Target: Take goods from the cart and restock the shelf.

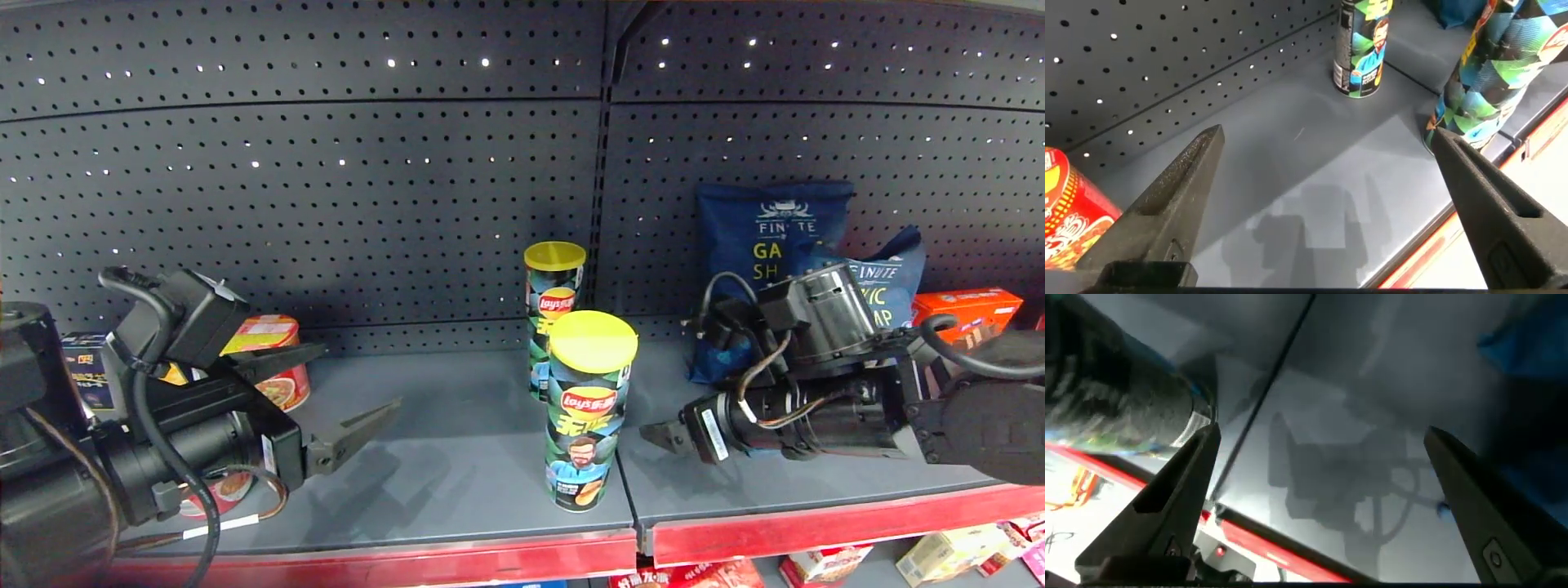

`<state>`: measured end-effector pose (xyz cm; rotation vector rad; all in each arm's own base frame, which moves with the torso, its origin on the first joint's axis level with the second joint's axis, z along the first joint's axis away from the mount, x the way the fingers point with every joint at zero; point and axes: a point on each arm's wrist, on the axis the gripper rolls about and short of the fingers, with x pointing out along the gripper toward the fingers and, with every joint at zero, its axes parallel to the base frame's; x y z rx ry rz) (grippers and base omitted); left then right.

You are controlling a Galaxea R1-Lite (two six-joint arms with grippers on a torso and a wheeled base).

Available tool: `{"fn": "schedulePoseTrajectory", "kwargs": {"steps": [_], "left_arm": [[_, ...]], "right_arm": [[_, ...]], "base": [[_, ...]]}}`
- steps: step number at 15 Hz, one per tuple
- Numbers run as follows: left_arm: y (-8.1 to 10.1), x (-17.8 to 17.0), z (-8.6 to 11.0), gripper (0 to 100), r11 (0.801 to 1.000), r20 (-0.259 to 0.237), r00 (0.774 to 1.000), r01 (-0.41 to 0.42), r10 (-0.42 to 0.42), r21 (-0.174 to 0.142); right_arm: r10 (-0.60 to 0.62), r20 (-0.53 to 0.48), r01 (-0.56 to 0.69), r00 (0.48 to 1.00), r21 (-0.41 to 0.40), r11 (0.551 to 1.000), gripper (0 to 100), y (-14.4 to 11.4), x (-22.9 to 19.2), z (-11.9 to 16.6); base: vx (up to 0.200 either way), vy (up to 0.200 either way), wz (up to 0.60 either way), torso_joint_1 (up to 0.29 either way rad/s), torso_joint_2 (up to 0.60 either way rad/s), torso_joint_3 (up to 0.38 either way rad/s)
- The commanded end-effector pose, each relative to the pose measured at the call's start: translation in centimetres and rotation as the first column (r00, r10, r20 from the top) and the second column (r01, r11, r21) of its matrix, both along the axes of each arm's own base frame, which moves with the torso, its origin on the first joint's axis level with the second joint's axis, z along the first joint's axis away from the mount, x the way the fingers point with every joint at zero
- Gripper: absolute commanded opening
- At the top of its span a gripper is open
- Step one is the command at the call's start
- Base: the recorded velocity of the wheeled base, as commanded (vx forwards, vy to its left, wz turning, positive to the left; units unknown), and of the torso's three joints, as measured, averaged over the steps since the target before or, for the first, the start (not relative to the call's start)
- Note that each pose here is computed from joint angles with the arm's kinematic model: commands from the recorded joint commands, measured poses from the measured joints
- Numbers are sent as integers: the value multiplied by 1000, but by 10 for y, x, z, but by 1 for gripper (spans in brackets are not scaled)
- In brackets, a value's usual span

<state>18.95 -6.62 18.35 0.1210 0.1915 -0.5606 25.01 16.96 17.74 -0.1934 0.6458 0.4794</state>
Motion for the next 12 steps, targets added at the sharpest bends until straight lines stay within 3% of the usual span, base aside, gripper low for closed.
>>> {"fn": "schedulePoseTrajectory", "kwargs": {"steps": [1,12], "left_arm": [[0,1,-1,100,1000,-4,1000,0,0,1],[0,0,-3,100,1000,-10,1000,-3,3,3]], "right_arm": [[12,-15,-12,1000,-11,1000,100,8,5,-7],[55,-16,-55,998,-10,998,100,27,8,-9]], "base": [[0,0,0,0,0,0],[0,0,0,0,0,0]]}}
